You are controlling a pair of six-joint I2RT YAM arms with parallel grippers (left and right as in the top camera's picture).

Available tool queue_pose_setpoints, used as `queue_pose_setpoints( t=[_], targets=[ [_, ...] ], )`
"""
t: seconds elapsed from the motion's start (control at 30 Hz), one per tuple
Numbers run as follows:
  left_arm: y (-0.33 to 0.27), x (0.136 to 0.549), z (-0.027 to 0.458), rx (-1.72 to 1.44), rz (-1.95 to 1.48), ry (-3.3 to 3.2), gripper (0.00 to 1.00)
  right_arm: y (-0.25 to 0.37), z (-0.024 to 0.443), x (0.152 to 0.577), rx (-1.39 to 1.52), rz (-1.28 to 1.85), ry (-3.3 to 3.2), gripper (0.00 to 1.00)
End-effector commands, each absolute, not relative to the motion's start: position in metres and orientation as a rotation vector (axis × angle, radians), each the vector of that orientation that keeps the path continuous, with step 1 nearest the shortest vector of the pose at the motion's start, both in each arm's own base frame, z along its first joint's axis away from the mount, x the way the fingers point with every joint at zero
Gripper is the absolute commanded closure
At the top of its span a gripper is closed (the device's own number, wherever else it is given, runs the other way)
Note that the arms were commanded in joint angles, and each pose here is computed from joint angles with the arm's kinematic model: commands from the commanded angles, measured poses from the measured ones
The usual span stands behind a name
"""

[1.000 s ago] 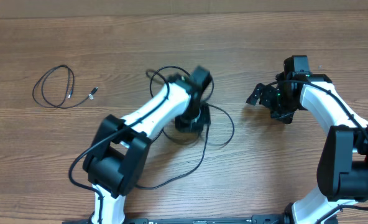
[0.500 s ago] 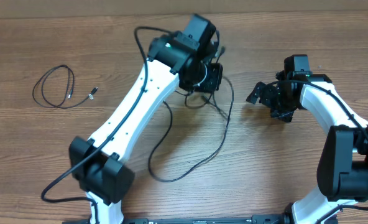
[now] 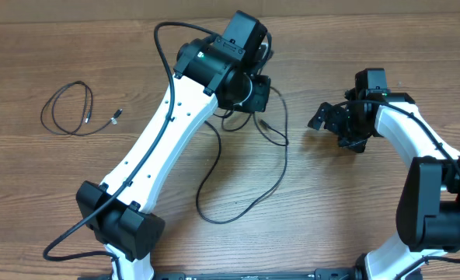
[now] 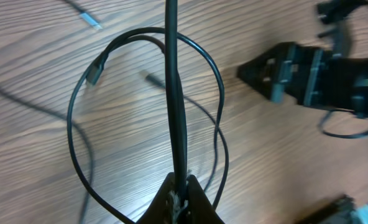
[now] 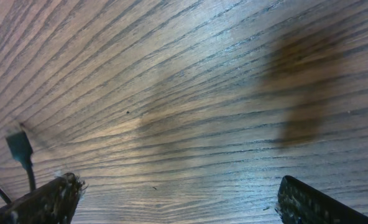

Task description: Untangle cables

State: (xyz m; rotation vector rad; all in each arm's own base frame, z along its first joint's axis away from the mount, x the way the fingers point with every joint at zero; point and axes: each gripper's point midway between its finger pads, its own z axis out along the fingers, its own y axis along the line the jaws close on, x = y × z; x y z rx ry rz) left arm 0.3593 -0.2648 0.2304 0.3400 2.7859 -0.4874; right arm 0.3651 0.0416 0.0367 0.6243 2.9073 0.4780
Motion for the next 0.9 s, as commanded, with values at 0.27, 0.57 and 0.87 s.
queue_pose_setpoints(
  t=[0.27,0.57,0.87],
  targets=[
    [-0.23,0.36,0.215,0.329,-0.207,2.809,0.96,0.051,0.041,0.37,0.645,0.564,2.887,0.0],
    [-0.226,0.353,0.198,0.335,-0.178,2.857,0.96,0.09,0.056,0.348,0.651,0.92,2.944,0.02],
    [-0.238,0.348,0.199,0.353,-0.285,2.872,0.96,0.156,0.092,0.325,-0.023,1.37,2.817,0.0]
  ],
)
